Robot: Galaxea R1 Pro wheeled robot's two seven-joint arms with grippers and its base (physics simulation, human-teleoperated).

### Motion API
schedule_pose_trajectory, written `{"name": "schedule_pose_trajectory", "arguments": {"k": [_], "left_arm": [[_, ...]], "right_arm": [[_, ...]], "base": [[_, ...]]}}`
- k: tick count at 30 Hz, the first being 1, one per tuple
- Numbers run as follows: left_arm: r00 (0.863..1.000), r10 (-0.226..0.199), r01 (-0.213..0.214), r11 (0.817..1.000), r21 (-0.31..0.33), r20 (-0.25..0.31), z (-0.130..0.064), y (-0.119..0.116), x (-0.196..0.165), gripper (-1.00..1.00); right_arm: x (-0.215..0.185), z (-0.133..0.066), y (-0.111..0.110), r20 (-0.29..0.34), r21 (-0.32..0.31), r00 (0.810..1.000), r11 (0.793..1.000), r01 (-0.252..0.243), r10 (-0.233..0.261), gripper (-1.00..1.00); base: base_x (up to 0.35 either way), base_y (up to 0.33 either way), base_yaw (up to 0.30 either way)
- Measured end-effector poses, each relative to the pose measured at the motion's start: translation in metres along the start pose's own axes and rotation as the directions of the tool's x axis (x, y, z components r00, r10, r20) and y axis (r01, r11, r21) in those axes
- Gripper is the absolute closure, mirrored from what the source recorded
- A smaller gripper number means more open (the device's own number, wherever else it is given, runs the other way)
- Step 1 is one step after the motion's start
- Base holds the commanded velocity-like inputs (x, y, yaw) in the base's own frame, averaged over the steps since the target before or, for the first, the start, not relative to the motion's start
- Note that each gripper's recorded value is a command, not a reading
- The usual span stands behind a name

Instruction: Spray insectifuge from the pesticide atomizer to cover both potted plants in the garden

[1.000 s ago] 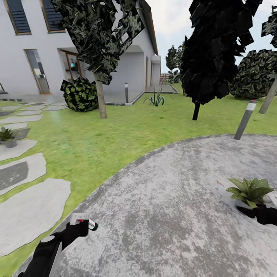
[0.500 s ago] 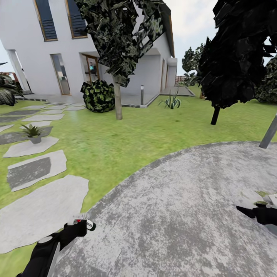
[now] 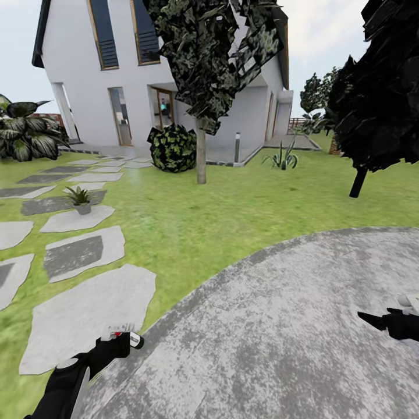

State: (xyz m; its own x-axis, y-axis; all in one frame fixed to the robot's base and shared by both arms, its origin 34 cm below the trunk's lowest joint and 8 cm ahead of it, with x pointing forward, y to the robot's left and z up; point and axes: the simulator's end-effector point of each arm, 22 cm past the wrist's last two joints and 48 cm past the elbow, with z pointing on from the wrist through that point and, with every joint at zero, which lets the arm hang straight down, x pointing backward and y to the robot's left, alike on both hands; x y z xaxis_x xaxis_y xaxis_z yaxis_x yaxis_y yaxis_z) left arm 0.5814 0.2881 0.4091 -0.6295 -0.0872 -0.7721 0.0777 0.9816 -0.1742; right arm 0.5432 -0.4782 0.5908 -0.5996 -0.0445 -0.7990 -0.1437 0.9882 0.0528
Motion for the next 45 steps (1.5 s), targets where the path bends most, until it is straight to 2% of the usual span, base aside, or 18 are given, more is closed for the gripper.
{"name": "schedule_pose_trajectory", "arguments": {"k": [45], "left_arm": [[1.000,-0.005,0.005,1.000,-0.001,-0.013,0.0024,0.0012,0.0056,1.00]], "right_arm": [[0.0037,0.0026,-0.0047,-0.011,0.009,1.000,1.000,-0.001,0.001,-1.00]], "base": [[0.261,0.222,0.019]]}}
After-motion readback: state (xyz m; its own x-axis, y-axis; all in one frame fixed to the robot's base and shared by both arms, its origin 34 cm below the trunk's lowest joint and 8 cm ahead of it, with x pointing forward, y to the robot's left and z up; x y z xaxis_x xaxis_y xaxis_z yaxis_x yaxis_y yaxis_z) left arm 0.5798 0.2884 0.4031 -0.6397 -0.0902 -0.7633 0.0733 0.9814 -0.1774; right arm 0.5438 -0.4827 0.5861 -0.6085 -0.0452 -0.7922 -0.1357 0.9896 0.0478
